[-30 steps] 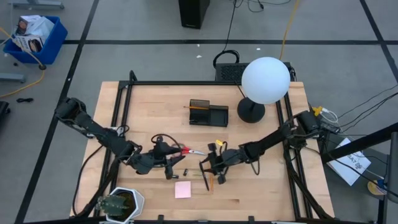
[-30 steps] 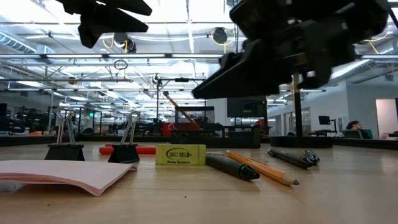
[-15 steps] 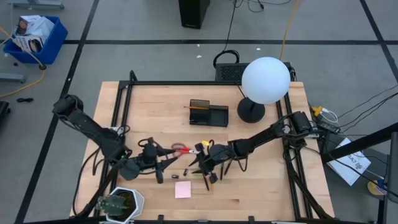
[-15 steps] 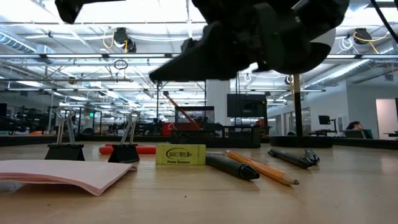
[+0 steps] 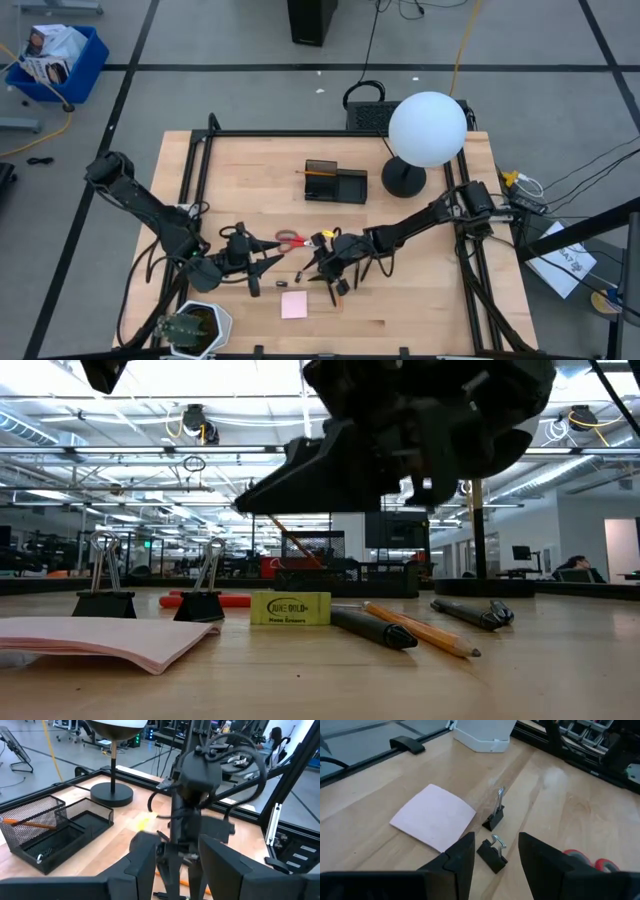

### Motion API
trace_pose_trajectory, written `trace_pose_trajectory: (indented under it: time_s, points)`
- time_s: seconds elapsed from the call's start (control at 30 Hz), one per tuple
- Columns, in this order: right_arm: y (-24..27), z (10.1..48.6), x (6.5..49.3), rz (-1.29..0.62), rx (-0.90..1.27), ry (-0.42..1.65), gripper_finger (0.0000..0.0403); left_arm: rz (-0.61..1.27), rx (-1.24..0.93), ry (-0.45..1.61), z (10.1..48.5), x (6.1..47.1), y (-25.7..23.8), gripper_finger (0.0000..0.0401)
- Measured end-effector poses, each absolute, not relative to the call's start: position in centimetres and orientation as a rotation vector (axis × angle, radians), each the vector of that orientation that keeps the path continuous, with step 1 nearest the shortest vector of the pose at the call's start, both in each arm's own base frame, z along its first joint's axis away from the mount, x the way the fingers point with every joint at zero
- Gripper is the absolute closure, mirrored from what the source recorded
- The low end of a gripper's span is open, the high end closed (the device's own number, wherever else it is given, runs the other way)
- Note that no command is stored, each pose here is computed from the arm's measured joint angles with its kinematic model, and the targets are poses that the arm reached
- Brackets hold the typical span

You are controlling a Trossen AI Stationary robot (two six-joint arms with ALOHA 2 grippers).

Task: Pick and place office supplies into organizer
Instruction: Put the right black binder clip into the black desk organizer

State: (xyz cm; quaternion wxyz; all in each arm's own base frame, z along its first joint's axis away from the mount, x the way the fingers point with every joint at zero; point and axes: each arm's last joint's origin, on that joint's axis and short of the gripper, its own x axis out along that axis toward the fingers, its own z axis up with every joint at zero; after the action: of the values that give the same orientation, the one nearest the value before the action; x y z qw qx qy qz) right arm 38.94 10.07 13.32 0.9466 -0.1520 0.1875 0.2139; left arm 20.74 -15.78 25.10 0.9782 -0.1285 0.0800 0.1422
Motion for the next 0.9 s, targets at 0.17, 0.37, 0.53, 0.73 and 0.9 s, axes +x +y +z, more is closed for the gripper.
trace_pose_trajectory:
  time_s: [0.17,0.37,0.53,0.73,0.9]
  points:
    - [10.2,12.4,39.7,0.440,-0.322,0.421,0.0259,0.283,-0.263,0.162,25.1,20.7,-15.8,0.0247]
    - [10.6,11.9,40.9,0.443,-0.331,0.409,0.0259,0.271,-0.270,0.164,25.1,20.6,-16.0,0.0247]
    - [10.7,11.9,41.3,0.446,-0.343,0.418,0.0259,0.260,-0.270,0.166,25.1,20.4,-16.2,0.0247]
    - [10.6,11.8,41.2,0.446,-0.344,0.420,0.0261,0.257,-0.271,0.166,25.1,20.4,-16.3,0.0247]
    - [10.6,11.8,41.2,0.446,-0.343,0.426,0.0281,0.259,-0.270,0.168,25.1,20.4,-16.3,0.0247]
